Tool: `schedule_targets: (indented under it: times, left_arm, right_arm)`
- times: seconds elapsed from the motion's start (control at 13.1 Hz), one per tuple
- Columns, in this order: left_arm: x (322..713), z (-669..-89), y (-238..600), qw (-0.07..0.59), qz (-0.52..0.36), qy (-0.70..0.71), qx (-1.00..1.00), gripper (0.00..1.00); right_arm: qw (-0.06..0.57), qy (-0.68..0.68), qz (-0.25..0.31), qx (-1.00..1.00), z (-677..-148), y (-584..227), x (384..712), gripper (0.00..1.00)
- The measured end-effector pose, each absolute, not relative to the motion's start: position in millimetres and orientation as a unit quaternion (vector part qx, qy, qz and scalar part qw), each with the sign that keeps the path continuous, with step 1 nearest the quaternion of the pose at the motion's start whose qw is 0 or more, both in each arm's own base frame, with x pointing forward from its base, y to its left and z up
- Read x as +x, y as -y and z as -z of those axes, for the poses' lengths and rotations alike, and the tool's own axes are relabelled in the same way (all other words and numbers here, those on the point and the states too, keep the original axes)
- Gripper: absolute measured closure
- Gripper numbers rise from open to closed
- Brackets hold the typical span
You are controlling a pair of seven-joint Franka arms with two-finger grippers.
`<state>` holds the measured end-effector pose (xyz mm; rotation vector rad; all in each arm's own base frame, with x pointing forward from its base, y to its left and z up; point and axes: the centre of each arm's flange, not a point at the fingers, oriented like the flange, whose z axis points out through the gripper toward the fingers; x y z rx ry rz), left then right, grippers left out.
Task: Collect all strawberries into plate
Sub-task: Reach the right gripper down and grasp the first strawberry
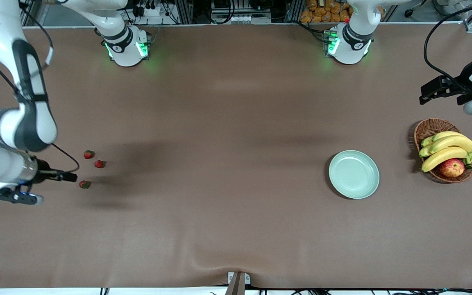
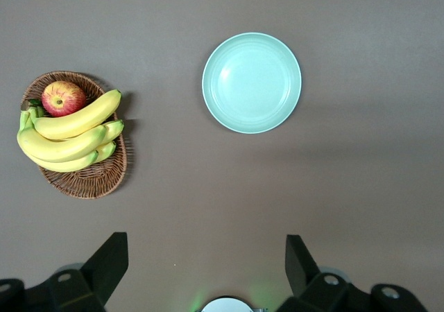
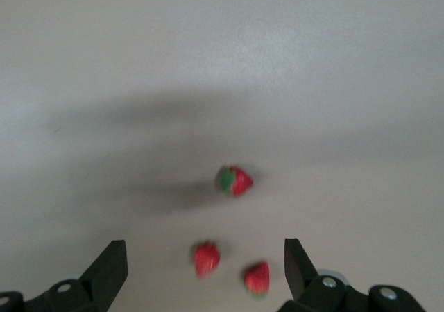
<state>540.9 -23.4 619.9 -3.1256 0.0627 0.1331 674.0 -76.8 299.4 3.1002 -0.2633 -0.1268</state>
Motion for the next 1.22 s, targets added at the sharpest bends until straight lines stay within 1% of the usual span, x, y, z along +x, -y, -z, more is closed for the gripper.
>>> schedule_targets:
  times: [0.23,0.31,0.46,0.61,0.69,0.76,0.84,0.92,0.99,1.07,1.22]
  left_arm:
    - [540.9,-620.2,27.9,0.007,-0.042,-0.006,-0.999,0.00]
    - [540.8,-620.6,29.8,0.007,-0.042,-0.003,-0.999,0.00]
    - [540.8,-620.6,30.2,0.008,-0.041,0.001,-0.999,0.00]
    - [540.8,-620.6,30.1,0.008,-0.041,0.001,-0.999,0.00]
    - [540.8,-620.7,30.2,0.008,-0.041,0.001,-0.999,0.00]
    - [540.8,-620.6,30.7,0.008,-0.041,0.001,-0.999,0.00]
    - [540.7,-620.6,31.7,0.008,-0.041,0.000,-0.999,0.00]
    - [540.7,-620.6,32.8,0.008,-0.041,-0.001,-0.999,0.00]
    - [540.6,-620.5,33.8,0.008,-0.041,-0.002,-0.999,0.00]
    - [540.6,-620.3,34.7,0.008,-0.042,-0.003,-0.999,0.00]
    - [540.8,-619.3,36.3,0.008,-0.043,-0.004,-0.999,0.00]
  right_arm:
    - [0.019,0.075,0.030,0.997,-225.6,88.2,679.9,0.00]
    - [0.020,0.071,0.033,0.997,-209.3,93.1,678.8,0.00]
    - [0.020,0.067,0.040,0.997,-195.2,96.9,676.5,0.00]
    - [0.020,0.067,0.047,0.996,-188.5,96.6,674.6,0.07]
    - [0.019,0.067,0.052,0.996,-185.7,96.5,673.4,0.15]
    - [0.019,0.067,0.058,0.996,-183.3,96.2,671.8,0.15]
    - [0.018,0.067,0.066,0.995,-181.7,96.0,670.0,0.23]
    - [0.018,0.067,0.074,0.995,-180.4,95.8,668.1,0.36]
    - [0.017,0.067,0.083,0.994,-179.0,95.5,665.9,0.44]
    - [0.016,0.067,0.090,0.994,-178.0,95.3,664.3,0.44]
    - [0.016,0.067,0.092,0.993,-178.8,95.8,664.0,0.65]
